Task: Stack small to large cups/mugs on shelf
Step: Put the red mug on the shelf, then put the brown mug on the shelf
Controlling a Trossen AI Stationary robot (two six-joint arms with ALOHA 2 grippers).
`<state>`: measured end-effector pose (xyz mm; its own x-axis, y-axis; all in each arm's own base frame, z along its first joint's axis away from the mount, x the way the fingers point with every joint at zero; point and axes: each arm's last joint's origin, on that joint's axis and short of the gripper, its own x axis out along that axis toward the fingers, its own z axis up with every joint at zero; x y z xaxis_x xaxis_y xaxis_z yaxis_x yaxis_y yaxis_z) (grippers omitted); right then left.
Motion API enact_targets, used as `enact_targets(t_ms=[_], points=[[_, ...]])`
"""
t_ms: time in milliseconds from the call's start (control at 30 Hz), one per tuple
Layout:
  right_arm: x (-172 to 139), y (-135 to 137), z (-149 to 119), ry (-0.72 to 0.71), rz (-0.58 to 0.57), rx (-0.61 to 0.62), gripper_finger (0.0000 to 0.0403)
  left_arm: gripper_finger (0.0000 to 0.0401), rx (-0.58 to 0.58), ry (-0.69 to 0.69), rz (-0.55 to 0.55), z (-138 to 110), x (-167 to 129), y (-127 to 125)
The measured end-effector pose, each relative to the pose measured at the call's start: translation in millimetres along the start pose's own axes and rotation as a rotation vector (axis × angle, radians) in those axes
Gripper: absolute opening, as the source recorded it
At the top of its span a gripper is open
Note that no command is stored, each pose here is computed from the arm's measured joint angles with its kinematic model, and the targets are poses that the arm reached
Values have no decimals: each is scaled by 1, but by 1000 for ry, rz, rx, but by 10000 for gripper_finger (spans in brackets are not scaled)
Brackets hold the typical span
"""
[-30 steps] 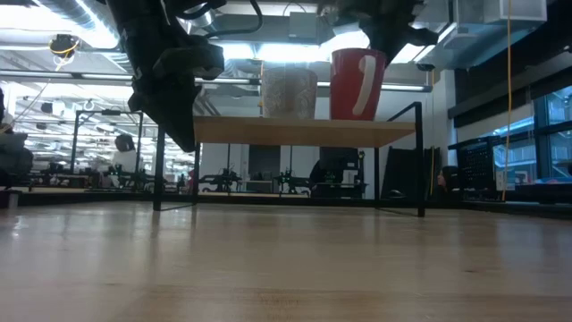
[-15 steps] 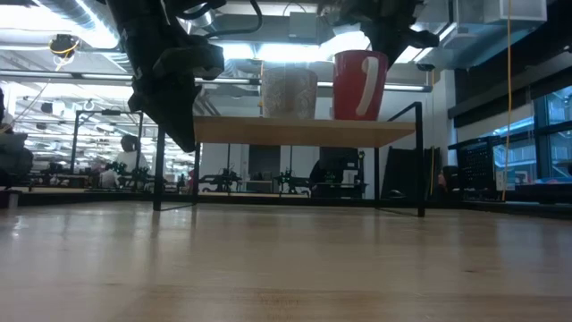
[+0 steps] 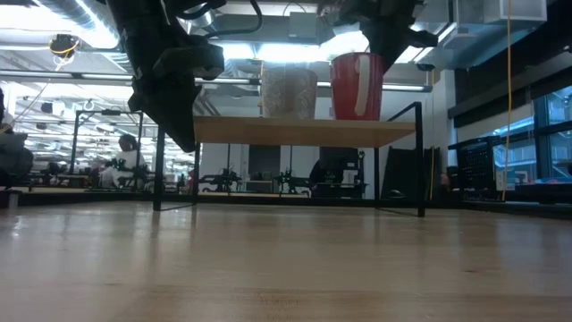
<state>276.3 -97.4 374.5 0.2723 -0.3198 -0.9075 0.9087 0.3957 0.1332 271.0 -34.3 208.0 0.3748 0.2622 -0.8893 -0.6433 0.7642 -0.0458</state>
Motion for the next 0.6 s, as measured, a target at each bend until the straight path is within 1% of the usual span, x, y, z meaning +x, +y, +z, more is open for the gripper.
enact_targets(t_ms=[367, 500, 600], points=[[-1, -1, 1, -23, -20, -1, 69, 0, 0, 0, 0, 0, 0, 0], [-13, 0, 3, -60, -18, -3, 69, 0, 0, 0, 0, 0, 0, 0], [-31, 0, 6, -118, -18, -8, 69, 0, 1, -1, 0, 0, 0, 0]])
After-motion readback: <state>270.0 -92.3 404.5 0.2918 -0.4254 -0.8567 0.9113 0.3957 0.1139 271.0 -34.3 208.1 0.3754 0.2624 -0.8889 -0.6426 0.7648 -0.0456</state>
